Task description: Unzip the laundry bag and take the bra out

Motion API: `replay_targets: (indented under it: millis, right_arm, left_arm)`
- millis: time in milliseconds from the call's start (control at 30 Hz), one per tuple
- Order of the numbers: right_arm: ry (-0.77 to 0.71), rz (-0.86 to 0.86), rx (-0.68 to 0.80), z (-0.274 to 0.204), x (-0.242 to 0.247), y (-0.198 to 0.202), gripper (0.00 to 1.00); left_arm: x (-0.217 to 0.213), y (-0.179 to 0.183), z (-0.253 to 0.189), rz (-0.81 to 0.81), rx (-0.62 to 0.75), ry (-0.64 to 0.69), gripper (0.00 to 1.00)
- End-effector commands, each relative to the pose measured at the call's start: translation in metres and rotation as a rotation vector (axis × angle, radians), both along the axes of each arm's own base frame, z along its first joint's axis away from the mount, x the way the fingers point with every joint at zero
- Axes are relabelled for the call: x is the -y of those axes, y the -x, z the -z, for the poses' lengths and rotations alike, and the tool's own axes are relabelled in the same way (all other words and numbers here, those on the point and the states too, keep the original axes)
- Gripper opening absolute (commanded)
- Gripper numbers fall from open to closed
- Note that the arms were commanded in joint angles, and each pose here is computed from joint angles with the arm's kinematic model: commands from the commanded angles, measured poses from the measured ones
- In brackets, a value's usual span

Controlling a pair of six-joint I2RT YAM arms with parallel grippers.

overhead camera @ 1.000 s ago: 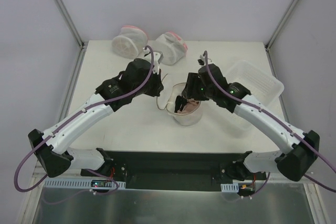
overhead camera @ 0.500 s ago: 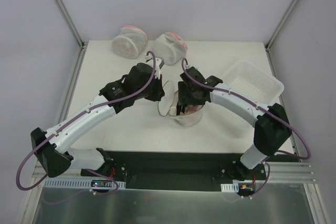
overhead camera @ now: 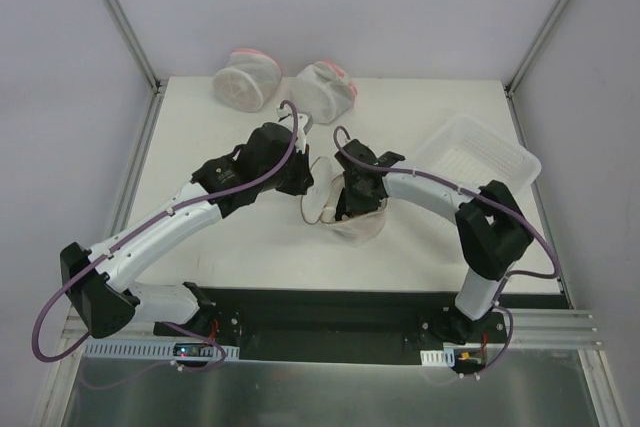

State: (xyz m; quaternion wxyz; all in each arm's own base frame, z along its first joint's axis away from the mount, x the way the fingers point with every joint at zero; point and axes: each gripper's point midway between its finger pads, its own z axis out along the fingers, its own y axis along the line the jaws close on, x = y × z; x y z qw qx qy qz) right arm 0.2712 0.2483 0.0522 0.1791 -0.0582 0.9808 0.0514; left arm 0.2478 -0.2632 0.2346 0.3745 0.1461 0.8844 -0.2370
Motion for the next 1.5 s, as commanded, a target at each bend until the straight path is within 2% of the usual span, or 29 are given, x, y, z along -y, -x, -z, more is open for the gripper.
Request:
replay_targets:
  millis: [0,67,167,433,567,733,833,900,1067,1167,1267,1467]
  right_arm:
    - [-0.058,-0.001,0.078,-0.032,-0.002,-0.003,0.14]
    - [-0.094,-0.004,0.133,-0.060,-0.002,-0.006,0.02]
    - [-0.149,-0.017,0.183,-0.089,-0.004,-0.005,0.01]
    - [-0.431,-0.101,0.347,-0.185,-0.014,0.016,0.01]
    - [-0.482,-0.118,0.391,-0.204,-0.013,0.022,0.01]
    - [-0.433,-0.117,0.357,-0.181,-0.008,0.023,0.01]
    - [-0.360,-0.111,0.276,-0.142,-0.008,0.022,0.01]
    - [-0.289,-0.098,0.218,-0.113,-0.006,0.020,0.01]
    - [-0.158,-0.073,0.164,-0.078,-0.002,0.007,0.01]
    - [-0.147,-0.078,0.140,-0.077,-0.011,0.002,0.18]
    - [-0.180,-0.087,0.180,-0.097,-0.019,-0.001,0.52]
    - [-0.248,-0.098,0.250,-0.136,-0.019,0.008,0.53]
  left_arm:
    - [0.003,0.001,-0.004,0.003,0.004,0.036,0.00]
    - [0.003,0.001,-0.002,-0.002,0.002,0.032,0.00]
    - [0.001,-0.001,-0.001,-0.011,0.004,0.022,0.00]
    - [0.000,-0.007,0.008,-0.039,-0.006,-0.002,0.00]
    - [0.002,-0.009,0.015,-0.043,-0.016,-0.018,0.00]
    - [0.000,-0.013,0.018,-0.054,-0.011,-0.040,0.00]
    - [-0.002,-0.013,0.013,-0.055,0.005,-0.035,0.00]
    - [-0.003,-0.013,0.005,-0.053,0.022,-0.026,0.00]
    - [-0.007,-0.008,-0.030,-0.036,0.092,0.027,0.00]
    - [-0.009,-0.004,-0.042,-0.020,0.109,0.051,0.00]
    - [-0.009,-0.001,-0.041,-0.012,0.102,0.052,0.00]
    - [-0.009,-0.002,-0.029,-0.015,0.082,0.026,0.00]
